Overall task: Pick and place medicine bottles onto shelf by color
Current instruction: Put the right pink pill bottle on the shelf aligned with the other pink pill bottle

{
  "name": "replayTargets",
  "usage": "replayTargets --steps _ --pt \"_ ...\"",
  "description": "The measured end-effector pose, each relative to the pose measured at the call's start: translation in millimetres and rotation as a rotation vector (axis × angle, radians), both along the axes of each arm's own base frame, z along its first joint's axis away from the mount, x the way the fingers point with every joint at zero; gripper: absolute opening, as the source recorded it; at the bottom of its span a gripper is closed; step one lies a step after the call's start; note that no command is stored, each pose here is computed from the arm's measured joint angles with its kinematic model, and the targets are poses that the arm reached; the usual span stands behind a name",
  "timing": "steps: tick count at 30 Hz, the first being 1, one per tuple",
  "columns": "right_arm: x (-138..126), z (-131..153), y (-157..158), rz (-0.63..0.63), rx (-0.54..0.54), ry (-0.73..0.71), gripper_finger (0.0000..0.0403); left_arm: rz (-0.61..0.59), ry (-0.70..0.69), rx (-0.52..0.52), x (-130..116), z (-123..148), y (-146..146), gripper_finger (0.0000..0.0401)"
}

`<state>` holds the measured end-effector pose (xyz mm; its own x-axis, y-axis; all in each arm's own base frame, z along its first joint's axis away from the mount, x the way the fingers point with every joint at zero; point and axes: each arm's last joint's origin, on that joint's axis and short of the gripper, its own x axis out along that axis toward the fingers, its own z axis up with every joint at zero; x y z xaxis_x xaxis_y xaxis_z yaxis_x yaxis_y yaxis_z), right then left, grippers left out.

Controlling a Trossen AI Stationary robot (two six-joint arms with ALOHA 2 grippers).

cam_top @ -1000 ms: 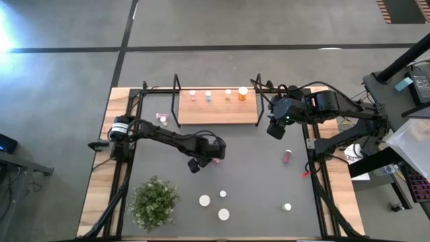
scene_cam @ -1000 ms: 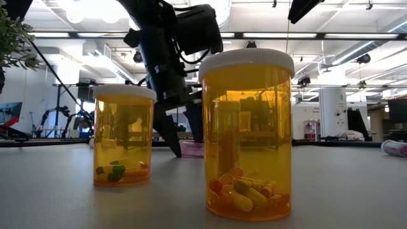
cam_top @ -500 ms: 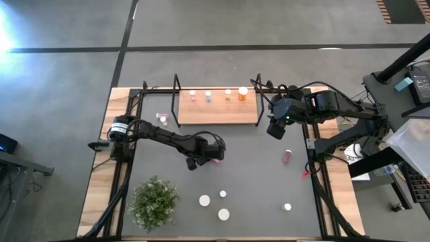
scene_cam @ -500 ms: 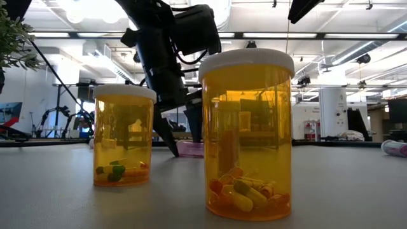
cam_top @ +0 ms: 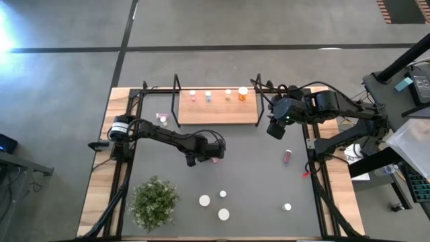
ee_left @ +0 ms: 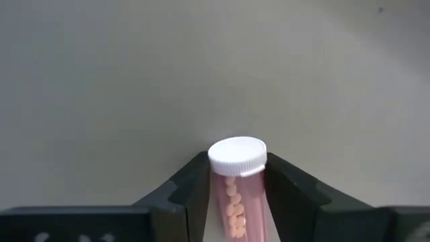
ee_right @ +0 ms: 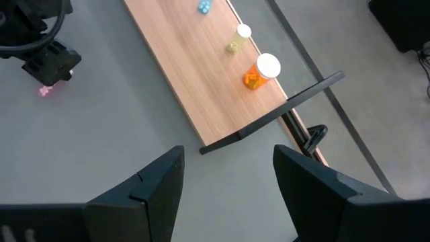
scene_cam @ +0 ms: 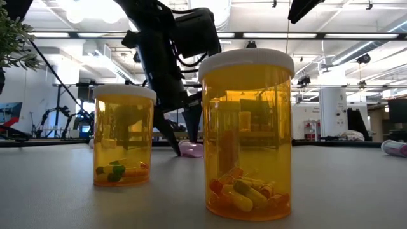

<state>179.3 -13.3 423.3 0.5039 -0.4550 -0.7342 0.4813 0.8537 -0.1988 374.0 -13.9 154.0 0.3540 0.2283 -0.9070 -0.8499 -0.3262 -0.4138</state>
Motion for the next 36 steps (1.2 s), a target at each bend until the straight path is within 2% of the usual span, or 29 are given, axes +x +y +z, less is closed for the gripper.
replayTargets --steps 3,11,14,18,28,36 --pt "0 0 0 0.0 0.0 0.0 0.0219 -0.102 0.031 0.049 0 0 8 0.0114" --pt "0 0 0 0.0 0.0 0.0 0.0219 -0.584 0.143 0.255 5 6 33 0.0114" --pt "0 0 0 0.0 0.0 0.0 0.0219 -0.689 0.152 0.285 7 8 38 0.0114" --pt "0 0 0 0.001 0.0 0.0 0.0219 -0.758 0.079 0.234 11 10 39 0.0114" --pt "0 0 0 0.001 0.0 0.0 0.0219 -0.784 0.059 0.165 9 6 37 0.0114" --pt "0 0 0 0.0 0.0 0.0 0.0219 -0.794 0.056 0.142 7 4 36 0.0145"
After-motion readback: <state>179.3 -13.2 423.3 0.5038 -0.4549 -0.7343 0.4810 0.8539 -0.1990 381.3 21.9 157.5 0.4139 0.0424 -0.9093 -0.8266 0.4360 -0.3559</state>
